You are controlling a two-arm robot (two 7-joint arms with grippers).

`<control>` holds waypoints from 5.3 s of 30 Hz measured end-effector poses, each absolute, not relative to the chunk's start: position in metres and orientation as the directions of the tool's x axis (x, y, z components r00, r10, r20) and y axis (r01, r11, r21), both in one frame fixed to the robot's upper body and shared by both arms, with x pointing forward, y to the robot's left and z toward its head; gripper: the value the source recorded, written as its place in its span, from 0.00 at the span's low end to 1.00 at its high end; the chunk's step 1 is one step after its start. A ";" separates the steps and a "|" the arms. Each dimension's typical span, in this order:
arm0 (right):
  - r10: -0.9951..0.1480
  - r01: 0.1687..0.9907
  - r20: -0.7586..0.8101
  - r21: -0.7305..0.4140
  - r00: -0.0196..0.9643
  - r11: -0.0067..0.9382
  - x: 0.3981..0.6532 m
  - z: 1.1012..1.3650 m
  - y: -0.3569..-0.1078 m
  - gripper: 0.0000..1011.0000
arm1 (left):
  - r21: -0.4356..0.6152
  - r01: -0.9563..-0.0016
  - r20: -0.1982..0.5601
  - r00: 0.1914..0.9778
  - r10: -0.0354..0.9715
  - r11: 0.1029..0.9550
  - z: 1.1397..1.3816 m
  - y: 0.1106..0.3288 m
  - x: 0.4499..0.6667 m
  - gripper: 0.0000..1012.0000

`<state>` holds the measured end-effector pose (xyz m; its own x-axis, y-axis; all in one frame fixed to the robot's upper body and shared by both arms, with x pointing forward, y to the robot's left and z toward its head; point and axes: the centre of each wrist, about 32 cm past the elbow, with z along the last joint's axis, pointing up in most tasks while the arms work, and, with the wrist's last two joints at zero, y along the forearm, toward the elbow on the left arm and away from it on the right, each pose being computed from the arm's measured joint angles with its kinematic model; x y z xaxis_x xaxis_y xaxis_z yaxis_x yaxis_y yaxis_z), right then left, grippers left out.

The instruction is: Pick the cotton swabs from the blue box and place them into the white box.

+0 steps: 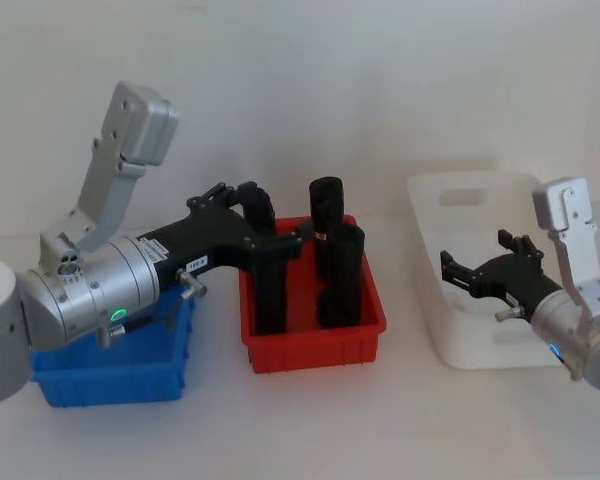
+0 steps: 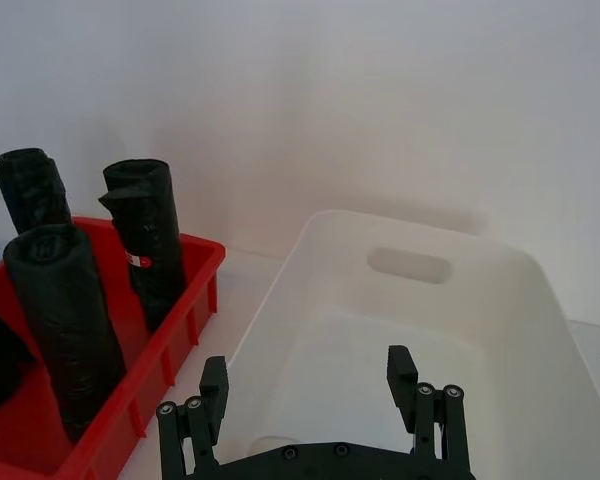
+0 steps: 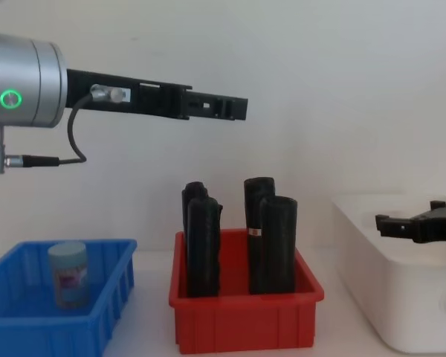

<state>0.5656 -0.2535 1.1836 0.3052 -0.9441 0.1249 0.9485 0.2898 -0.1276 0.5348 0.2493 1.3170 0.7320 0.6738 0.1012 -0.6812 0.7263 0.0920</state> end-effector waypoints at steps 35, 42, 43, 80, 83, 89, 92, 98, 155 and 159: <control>-0.944 0.946 0.066 0.028 0.322 0.324 0.468 1.184 -0.241 0.99 | -0.052 -0.880 0.233 0.450 0.862 0.473 1.219 0.205 0.500 0.99; -0.943 0.942 0.051 0.052 0.329 0.331 0.451 1.187 -0.239 0.99 | -0.080 -0.895 0.242 0.410 0.879 0.440 1.206 0.199 0.493 0.99; -0.943 0.942 0.049 0.056 0.330 0.332 0.448 1.188 -0.238 0.99 | -0.082 -0.895 0.242 0.409 0.880 0.438 1.205 0.199 0.493 0.99; -0.922 0.924 0.075 0.025 0.379 0.382 0.478 1.182 -0.236 0.99 | -0.086 -0.897 0.242 0.404 0.882 0.434 1.204 0.198 0.492 0.99; -0.916 0.918 0.082 0.018 0.393 0.396 0.485 1.180 -0.235 0.99 | -0.086 -0.897 0.242 0.404 0.882 0.434 1.204 0.198 0.492 0.99; -0.894 0.898 0.099 0.009 0.436 0.439 0.511 1.177 -0.229 0.99 | -0.086 -0.897 0.242 0.404 0.882 0.434 1.204 0.198 0.492 0.99; -0.887 0.891 0.102 0.007 0.451 0.454 0.521 1.175 -0.227 0.99 | -0.086 -0.897 0.242 0.404 0.882 0.434 1.204 0.198 0.492 0.99; -0.861 0.866 0.110 0.007 0.496 0.499 0.547 1.172 -0.220 0.99 | -0.086 -0.897 0.243 0.404 0.882 0.434 1.204 0.198 0.492 0.99; -0.761 0.759 0.119 0.069 0.638 0.647 0.643 1.180 -0.181 0.38 | -0.086 -0.897 0.243 0.404 0.882 0.434 1.204 0.198 0.492 0.99; -0.772 0.763 0.125 0.119 0.623 0.635 0.635 1.194 -0.184 0.36 | -0.086 -0.897 0.243 0.404 0.882 0.434 1.204 0.198 0.492 0.99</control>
<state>0.6346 -0.1840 1.1944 0.6228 -0.7723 0.1249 0.7633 0.6349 0.1195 0.4920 0.1984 1.2044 0.4040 0.8820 0.2425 -0.8967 0.4343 -0.0859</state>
